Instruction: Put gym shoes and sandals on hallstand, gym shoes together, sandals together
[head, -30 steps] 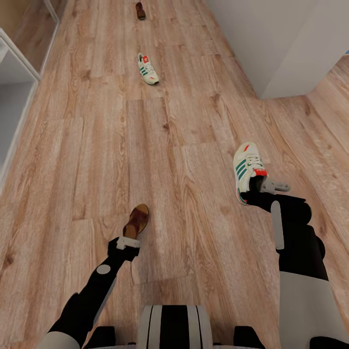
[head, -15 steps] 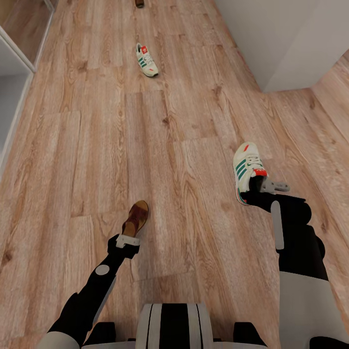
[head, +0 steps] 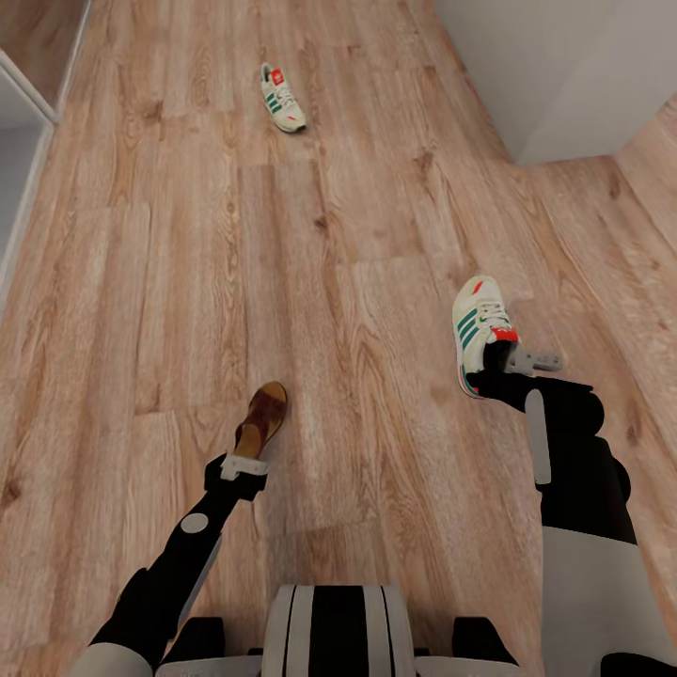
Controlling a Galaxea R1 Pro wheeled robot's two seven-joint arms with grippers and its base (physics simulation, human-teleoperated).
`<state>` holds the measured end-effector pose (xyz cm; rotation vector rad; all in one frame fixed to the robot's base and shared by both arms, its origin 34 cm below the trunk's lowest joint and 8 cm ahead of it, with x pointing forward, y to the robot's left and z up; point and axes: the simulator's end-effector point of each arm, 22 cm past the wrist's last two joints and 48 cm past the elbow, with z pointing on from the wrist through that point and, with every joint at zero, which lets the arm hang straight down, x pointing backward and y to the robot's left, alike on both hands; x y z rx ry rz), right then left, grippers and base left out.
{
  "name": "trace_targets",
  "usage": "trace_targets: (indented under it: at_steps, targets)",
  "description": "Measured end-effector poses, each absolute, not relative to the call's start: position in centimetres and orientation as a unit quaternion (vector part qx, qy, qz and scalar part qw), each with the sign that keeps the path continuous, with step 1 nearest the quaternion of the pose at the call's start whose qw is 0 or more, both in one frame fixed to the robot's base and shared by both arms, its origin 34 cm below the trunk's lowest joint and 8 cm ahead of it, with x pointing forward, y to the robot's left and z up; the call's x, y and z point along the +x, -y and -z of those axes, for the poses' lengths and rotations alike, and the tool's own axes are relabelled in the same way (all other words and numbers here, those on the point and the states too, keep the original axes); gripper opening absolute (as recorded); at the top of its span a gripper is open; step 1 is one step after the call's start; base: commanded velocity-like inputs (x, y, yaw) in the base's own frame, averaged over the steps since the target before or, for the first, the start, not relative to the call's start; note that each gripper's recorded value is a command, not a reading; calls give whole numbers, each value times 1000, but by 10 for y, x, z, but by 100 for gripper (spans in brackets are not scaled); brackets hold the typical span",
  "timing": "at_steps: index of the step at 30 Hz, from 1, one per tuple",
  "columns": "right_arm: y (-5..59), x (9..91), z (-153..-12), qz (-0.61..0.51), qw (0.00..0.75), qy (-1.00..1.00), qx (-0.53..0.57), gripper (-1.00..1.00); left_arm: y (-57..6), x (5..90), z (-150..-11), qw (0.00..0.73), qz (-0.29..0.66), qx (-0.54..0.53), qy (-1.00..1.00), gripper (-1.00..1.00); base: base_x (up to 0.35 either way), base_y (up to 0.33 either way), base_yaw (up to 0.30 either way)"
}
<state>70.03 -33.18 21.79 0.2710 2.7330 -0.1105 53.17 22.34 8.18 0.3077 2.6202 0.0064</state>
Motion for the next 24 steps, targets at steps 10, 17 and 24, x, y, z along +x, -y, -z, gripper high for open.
trace_targets:
  at_steps: [10, 17, 24]
  targets:
    - [332, 695, -207, 40, 187, -977, 97, -100, -224, 525, -74, 242, -2, 111, -964, 100, 0, 0, 0]
    - [332, 689, -195, 41, 177, -979, 96, -100, -225, 516, -65, 232, -1, 111, -966, 100, 0, 0, 0]
    - [332, 684, -183, 42, 169, -980, 96, -100, -224, 512, -59, 233, 0, 111, -966, 100, 0, 0, 0]
